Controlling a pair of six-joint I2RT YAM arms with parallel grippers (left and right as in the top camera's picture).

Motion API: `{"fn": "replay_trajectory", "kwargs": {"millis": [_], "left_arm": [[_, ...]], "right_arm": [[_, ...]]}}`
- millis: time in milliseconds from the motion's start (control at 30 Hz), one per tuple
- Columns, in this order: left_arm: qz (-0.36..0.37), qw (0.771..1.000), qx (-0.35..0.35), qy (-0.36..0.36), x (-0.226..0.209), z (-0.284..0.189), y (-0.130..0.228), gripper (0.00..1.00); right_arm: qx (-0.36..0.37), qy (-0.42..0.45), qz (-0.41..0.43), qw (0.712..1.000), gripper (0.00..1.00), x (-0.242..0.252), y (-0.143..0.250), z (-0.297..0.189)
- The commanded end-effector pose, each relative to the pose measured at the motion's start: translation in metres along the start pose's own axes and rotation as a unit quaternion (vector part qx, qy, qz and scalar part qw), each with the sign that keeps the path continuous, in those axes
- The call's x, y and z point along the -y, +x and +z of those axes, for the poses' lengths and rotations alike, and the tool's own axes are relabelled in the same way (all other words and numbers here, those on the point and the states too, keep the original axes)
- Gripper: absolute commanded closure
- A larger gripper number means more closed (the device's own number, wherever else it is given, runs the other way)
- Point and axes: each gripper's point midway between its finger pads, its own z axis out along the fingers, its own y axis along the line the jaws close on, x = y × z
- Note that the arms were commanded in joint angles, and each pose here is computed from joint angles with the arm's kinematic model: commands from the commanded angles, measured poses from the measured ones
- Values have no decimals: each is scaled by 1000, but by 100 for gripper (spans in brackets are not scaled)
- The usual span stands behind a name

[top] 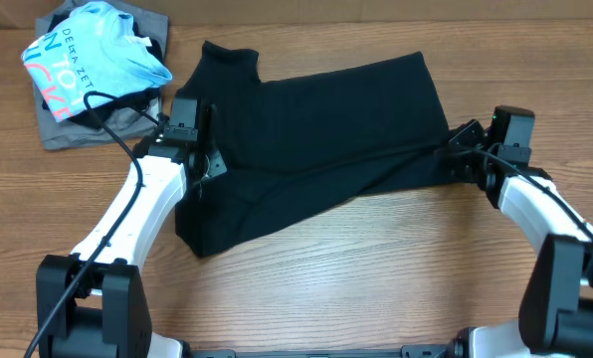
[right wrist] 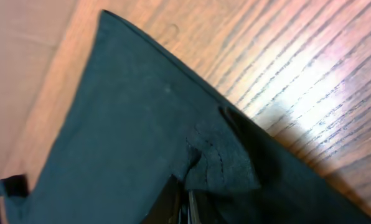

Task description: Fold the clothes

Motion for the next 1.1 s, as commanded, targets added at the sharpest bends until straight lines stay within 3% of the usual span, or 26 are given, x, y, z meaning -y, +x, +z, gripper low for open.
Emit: {"fn": "replay_trajectory", "kwargs": {"millis": [0,100,133,233,267,333,367,400,433,600,733,800,900,1067], "left_arm": [[4,1000,24,-9,-2,0,-14,81],[5,999,39,-1,2,0,-22,80],[12,999,48,4,5,0,-26,78],[28,996,78,15,11,-2,-40,73],[29,996,88,15,12,-4,-45,70],[27,995,95,13,13,-8,-51,60],[28,995,93,13,13,-11,-52,46],[28,996,89,13,14,-16,-53,37],[30,996,82,14,15,-22,-53,35],[40,999,-4,28,18,-61,-35,36],[34,989,-130,55,19,-71,19,37],[33,983,-173,52,15,-67,41,46],[31,975,-214,51,9,-54,69,72],[24,967,-251,49,0,-30,103,90]], "right_arm": [[10,0,1,1000,93,-1,-7,8],[8,0,1,1000,89,-1,-6,10],[8,-1,1,1000,82,-1,-7,10],[8,0,1,1000,78,0,-6,10],[6,1,0,1000,73,0,-6,10],[-1,3,1,1000,33,2,-3,10],[-7,2,-3,1000,20,1,0,10],[-14,-1,-9,1000,17,0,2,9],[-21,1,-9,1000,16,1,2,8],[-48,28,7,998,19,3,-1,-6],[-77,33,12,996,43,-1,6,-14],[-88,39,14,995,56,2,11,-14],[-98,48,8,994,71,8,16,-13],[-112,68,13,991,85,19,24,-10]]}}
